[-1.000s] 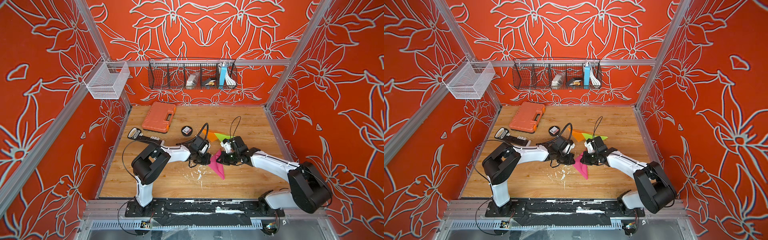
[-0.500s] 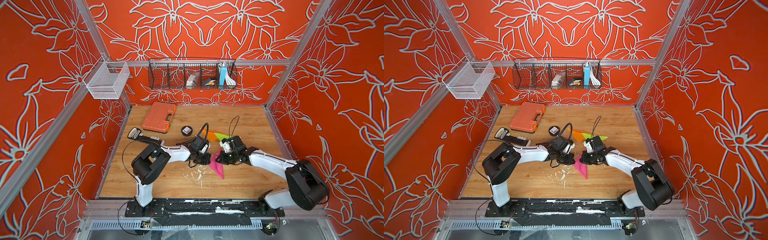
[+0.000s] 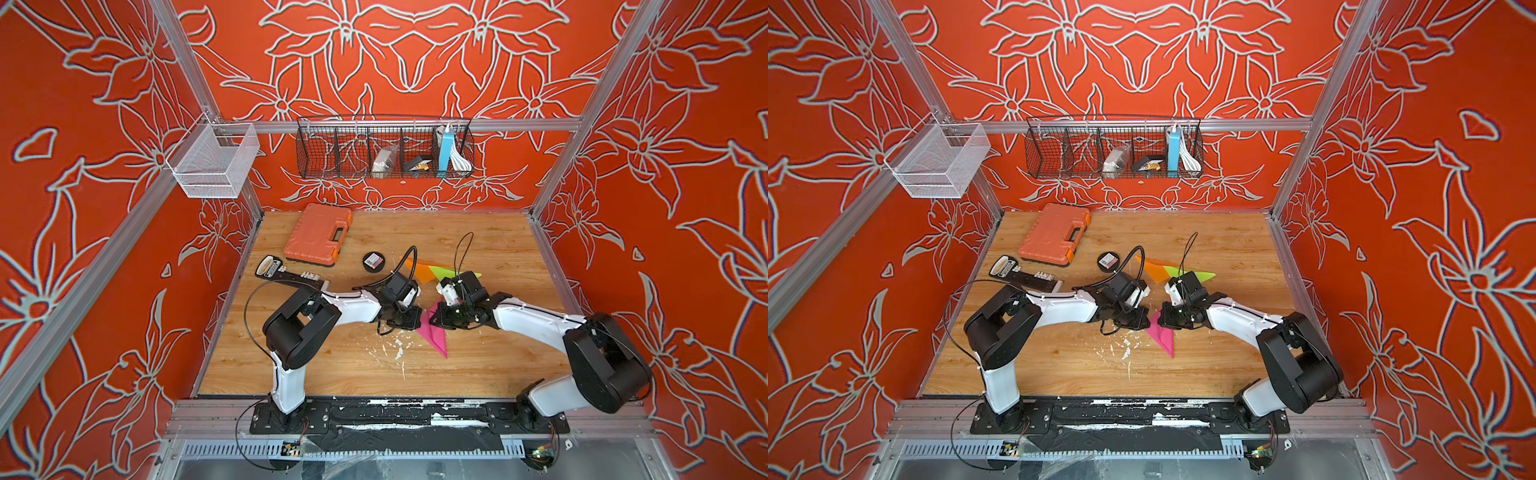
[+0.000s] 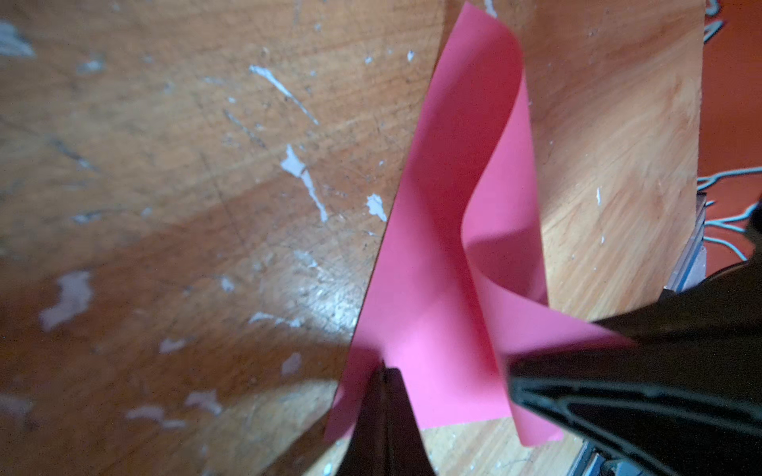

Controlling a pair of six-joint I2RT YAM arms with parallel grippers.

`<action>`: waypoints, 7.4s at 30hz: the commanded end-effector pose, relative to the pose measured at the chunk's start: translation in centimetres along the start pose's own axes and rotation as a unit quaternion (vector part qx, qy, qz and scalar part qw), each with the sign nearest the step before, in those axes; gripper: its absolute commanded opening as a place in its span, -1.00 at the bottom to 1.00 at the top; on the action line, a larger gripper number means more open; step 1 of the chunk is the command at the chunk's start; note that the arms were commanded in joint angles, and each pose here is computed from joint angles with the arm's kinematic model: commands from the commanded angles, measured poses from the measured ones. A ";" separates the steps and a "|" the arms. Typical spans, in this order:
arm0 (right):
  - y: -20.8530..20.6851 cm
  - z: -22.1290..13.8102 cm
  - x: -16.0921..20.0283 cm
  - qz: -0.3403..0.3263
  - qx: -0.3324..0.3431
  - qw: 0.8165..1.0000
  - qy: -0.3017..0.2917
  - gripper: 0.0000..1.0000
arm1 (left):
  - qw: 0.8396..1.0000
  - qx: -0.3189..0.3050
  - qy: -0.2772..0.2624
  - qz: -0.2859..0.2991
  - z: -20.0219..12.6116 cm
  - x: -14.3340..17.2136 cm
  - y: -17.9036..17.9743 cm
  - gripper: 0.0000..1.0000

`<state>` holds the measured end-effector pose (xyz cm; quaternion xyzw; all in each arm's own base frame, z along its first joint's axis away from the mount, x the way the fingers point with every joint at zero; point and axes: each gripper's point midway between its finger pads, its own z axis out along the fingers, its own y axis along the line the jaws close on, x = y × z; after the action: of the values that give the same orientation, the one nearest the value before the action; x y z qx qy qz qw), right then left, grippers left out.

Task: Fold the square paper diagonally
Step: Fold the paper at the center of the board.

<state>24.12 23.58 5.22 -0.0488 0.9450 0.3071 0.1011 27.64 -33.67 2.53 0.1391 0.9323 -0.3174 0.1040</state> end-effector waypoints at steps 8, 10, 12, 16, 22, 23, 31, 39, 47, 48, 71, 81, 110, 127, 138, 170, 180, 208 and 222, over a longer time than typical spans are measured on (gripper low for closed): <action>0.2 0.4 -0.5 -0.010 0.020 1.000 0.003 -0.94 | 1.000 -0.005 0.006 0.013 -0.4 0.9 -0.1 -1.00; 0.0 0.7 -0.3 -0.010 0.025 1.000 0.008 -0.94 | 1.000 -0.005 0.005 0.013 -0.5 0.8 -0.1 -1.00; -0.3 1.0 -0.1 -0.010 0.029 0.999 0.013 -0.94 | 1.000 -0.006 0.006 0.013 -0.5 0.8 -0.1 -1.00; -0.5 1.3 0.1 -0.011 0.035 0.999 0.019 -0.94 | 1.000 -0.006 0.006 0.013 -0.4 0.8 0.0 -1.00; -0.6 1.4 0.2 -0.016 0.044 0.999 0.026 -0.94 | 1.000 -0.007 0.007 0.013 -0.3 0.9 0.0 -1.00; -0.6 1.4 0.3 -0.017 0.045 0.998 0.028 -0.94 | 1.000 -0.006 0.006 0.013 -0.4 0.8 -0.1 -1.00; -0.8 1.6 0.3 -0.022 0.055 0.998 0.034 -0.94 | 1.000 -0.007 0.006 0.013 -0.3 0.8 0.0 -1.00; -1.0 2.3 0.5 -0.022 0.056 0.997 0.043 -0.91 | 1.000 -0.007 0.006 0.013 -0.4 0.8 0.0 -1.00; -1.0 2.7 0.6 -0.021 0.055 0.997 0.048 -0.62 | 1.000 -0.006 0.006 0.014 -0.4 0.8 -0.1 -1.00; -1.0 2.7 0.6 -0.020 0.055 0.997 0.048 -0.58 | 1.000 -0.007 0.007 0.013 -0.4 0.8 -0.1 -1.00; -1.3 3.0 1.6 -0.006 0.049 0.997 0.055 -0.38 | 1.000 -0.023 -0.007 0.016 -1.0 0.6 0.4 -1.00; -1.5 3.2 1.8 -0.008 0.054 0.997 0.057 -0.64 | 0.999 -0.033 -0.022 0.025 -1.6 0.0 0.4 -1.00; -2.5 3.9 1.8 -0.005 0.077 0.995 0.058 -1.00 | 0.999 0.016 -0.032 0.028 -0.7 -1.0 -1.8 -1.00; -1.4 3.1 1.2 -0.011 0.064 0.997 0.053 -0.99 | 1.000 -0.017 0.005 0.004 0.7 0.2 0.0 -1.00; 0.5 -1.8 -0.7 -0.025 0.046 0.998 0.020 -0.50 | 0.999 -0.036 0.014 -0.004 0.9 0.6 0.9 -1.00; -2.2 0.4 0.0 0.062 -0.098 0.993 0.028 0.03 | 0.998 -0.054 0.012 -0.003 0.9 0.5 1.5 -1.00; -1.6 0.7 0.1 0.066 -0.122 0.990 0.020 -0.06 | 0.998 -0.052 0.017 -0.006 1.1 0.6 1.5 -1.00; 0.4 0.5 -1.1 0.035 -0.150 0.988 0.015 -0.80 | 0.998 -0.032 -0.059 0.020 -2.4 -1.5 0.8 -0.69; 3.7 -3.2 -3.4 -0.117 -0.168 0.978 -0.032 -0.78 | 0.988 0.031 -0.146 0.045 -8.5 -2.8 -0.4 -0.47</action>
<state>26.46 24.59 8.73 -0.1072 0.8765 0.4524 0.1250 29.45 -29.04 9.21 0.1162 0.9025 -0.3450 0.2300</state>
